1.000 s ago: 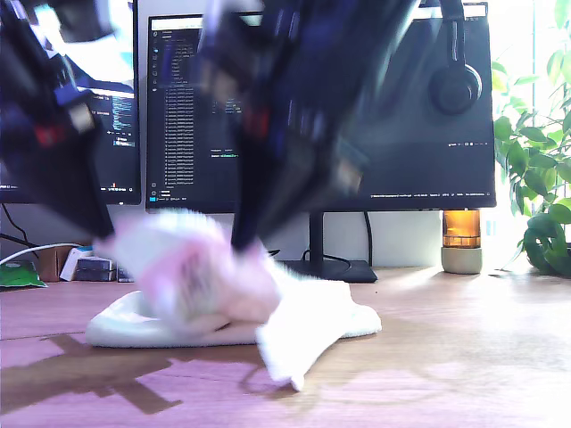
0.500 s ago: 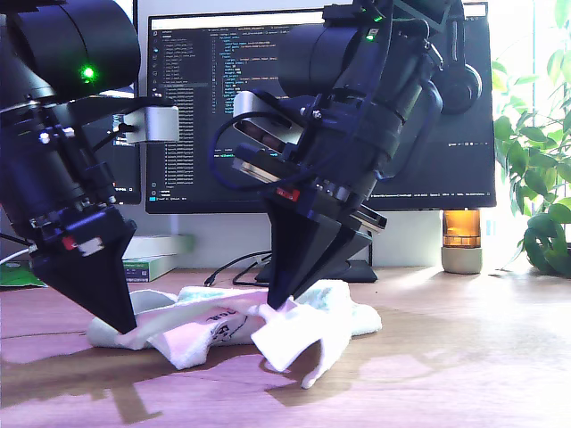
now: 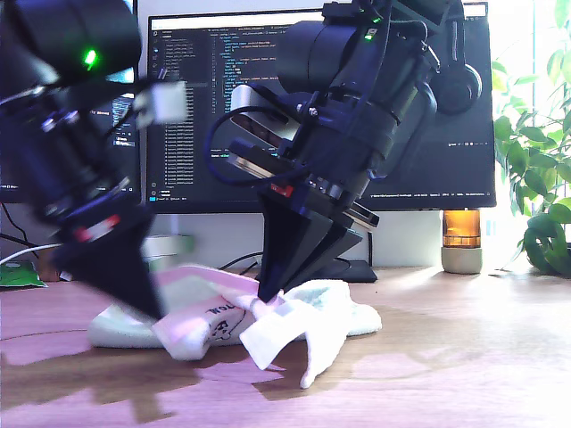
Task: Fold the tea towel to a neat square and place it to the right
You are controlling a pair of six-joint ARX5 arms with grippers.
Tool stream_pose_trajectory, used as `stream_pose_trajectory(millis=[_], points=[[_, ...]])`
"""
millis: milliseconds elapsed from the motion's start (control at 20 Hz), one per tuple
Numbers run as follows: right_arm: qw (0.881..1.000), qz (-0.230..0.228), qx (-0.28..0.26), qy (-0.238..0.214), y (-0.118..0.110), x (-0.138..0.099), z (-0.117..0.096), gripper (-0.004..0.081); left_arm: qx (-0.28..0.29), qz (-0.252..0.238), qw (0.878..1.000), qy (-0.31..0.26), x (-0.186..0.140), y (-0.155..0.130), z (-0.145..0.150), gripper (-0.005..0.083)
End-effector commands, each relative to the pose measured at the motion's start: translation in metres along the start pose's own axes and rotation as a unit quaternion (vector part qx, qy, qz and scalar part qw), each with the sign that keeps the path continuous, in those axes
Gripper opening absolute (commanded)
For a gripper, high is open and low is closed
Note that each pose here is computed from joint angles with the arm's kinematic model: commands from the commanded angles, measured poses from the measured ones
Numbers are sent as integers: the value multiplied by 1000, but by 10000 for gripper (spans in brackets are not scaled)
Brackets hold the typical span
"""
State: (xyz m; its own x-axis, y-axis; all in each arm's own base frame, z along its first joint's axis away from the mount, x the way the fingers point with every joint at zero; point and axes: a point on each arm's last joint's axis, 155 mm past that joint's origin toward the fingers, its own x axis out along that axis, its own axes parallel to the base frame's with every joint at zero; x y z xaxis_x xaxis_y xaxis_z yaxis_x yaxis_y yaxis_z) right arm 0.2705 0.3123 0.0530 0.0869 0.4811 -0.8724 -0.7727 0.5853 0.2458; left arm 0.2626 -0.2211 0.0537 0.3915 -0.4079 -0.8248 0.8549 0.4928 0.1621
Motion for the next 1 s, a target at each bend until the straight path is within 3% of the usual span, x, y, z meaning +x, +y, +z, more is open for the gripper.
stream_pose_trajectory(millis=[0,200,350,600,950], points=[[1000,2,-1,-7,1,-2,4,-13,17,8,1000,3,0,1,-5,377],[1000,2,-1,-7,1,-2,4,-13,28,18,999,-2,-2,8,-3,377],[1000,3,0,-4,1,-2,2,-13,22,4,999,-44,-3,9,13,374],[1000,3,0,-3,1,-2,2,-13,33,-29,996,-78,-7,10,20,267],[1000,3,0,-4,1,-2,2,-13,26,-60,995,-79,-1,4,15,295]])
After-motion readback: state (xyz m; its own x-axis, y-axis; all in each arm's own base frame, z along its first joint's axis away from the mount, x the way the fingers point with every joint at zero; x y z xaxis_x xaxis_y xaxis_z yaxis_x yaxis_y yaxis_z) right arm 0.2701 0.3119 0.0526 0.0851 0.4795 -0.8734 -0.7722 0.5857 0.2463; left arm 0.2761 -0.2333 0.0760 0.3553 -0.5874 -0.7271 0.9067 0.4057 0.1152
